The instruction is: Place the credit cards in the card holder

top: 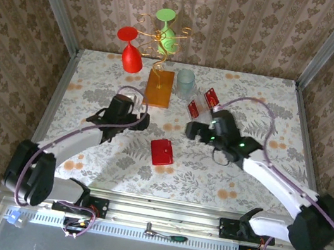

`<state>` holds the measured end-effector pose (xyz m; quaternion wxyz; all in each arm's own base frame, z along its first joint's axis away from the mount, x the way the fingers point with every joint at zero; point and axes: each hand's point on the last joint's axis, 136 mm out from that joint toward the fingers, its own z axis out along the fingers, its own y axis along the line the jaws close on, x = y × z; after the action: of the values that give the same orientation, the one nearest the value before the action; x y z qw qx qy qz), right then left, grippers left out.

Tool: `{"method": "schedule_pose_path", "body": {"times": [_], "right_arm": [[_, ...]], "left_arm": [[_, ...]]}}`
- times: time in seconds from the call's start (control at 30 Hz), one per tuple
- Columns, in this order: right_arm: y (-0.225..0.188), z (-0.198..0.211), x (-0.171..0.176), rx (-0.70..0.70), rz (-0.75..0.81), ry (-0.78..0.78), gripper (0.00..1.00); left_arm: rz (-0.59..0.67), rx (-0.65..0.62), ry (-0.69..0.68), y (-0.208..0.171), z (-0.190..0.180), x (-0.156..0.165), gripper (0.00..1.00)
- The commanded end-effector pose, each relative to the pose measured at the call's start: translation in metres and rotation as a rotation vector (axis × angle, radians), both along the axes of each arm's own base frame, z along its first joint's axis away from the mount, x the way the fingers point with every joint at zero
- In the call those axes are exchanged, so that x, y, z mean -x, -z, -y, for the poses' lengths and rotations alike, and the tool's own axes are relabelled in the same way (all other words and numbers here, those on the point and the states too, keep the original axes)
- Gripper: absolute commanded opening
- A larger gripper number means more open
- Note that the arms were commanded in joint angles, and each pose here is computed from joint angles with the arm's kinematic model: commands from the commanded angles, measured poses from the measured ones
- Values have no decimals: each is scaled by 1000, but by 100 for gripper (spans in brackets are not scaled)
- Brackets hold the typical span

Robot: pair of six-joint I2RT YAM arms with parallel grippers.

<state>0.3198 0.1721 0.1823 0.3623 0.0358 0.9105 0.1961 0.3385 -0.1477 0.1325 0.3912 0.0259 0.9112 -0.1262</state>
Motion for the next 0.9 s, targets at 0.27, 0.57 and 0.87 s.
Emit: {"method": "schedule_pose_path", "body": {"times": [0.27,0.57,0.87], "right_arm": [[12,190,-18,405,173,470,100],[68,225,-55,536,223,476,100],[85,185,-79,332,470,262,100]], "left_arm": [[357,-228,-257,-23,-119,-25,100],[381,-413,-327,11,-164,-43,100],[431,-268,-191,38,-152,-56,100]]}}
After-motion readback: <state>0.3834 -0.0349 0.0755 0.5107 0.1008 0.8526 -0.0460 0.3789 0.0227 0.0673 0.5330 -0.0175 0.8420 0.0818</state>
